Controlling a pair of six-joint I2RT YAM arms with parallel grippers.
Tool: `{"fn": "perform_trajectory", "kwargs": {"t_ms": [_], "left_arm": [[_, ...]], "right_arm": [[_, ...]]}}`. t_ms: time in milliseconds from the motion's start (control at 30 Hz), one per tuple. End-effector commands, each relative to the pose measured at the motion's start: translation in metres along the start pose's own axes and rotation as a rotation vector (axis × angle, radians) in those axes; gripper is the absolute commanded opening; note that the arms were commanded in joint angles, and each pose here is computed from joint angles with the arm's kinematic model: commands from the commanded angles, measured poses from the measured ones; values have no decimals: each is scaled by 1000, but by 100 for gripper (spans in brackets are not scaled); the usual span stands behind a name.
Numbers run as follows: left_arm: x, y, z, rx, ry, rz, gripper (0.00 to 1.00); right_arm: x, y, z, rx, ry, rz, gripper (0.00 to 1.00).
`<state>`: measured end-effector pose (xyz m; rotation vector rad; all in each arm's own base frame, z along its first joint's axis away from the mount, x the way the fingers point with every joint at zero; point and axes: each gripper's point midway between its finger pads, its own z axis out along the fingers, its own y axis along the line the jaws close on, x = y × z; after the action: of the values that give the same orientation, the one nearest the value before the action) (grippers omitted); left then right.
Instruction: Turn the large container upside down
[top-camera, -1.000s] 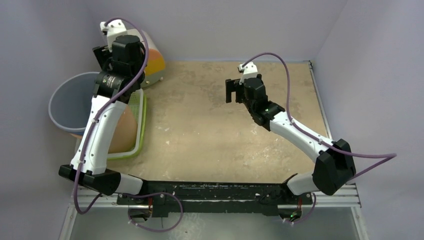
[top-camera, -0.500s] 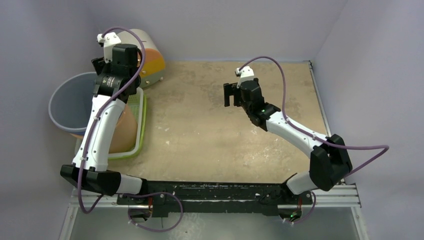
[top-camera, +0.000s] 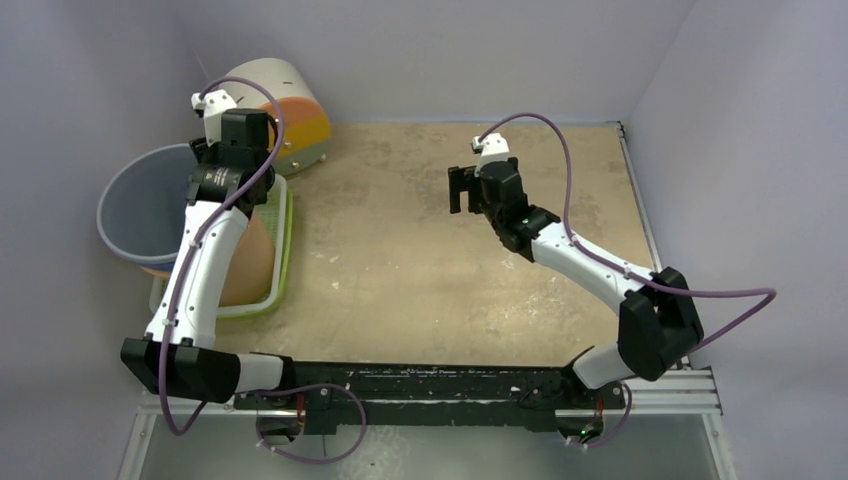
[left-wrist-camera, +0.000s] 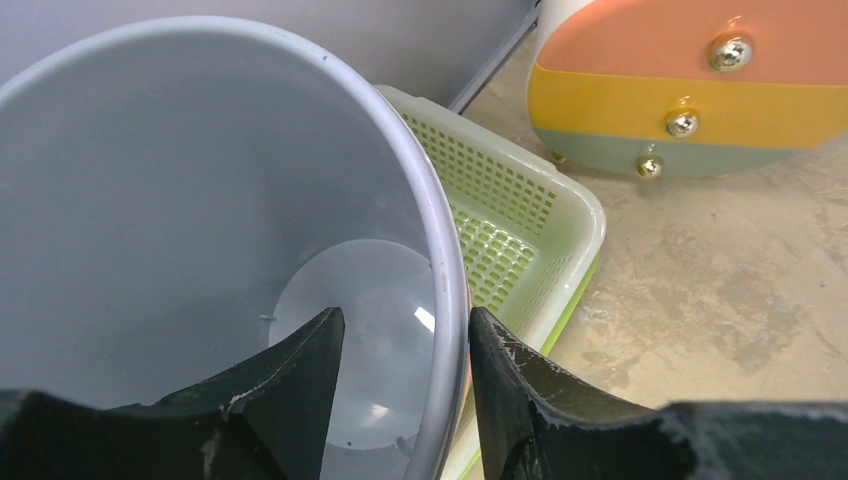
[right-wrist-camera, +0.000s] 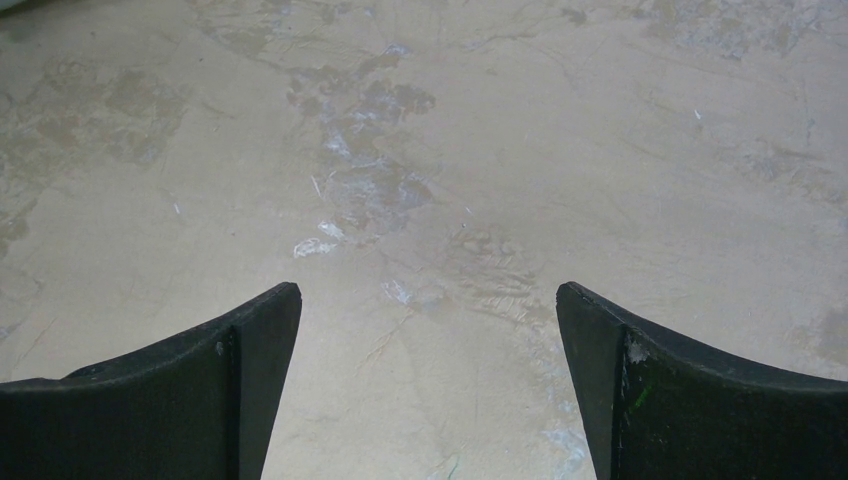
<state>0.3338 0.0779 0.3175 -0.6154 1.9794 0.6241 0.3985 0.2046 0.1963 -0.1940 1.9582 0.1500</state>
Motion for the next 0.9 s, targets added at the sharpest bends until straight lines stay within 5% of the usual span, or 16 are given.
{"fn": "perform_trajectory", "kwargs": {"t_ms": [0, 600, 867], "left_arm": [[-18, 2, -9, 44, -54, -88, 46], [-7, -11, -3, 89, -30, -82, 32], [-12, -11, -2, 76, -30, -72, 0]], "right_arm": [[-7, -3, 5, 29, -19, 23, 100], [3, -2, 15, 41, 16, 13, 100], [3, -5, 13, 50, 12, 9, 100]]}}
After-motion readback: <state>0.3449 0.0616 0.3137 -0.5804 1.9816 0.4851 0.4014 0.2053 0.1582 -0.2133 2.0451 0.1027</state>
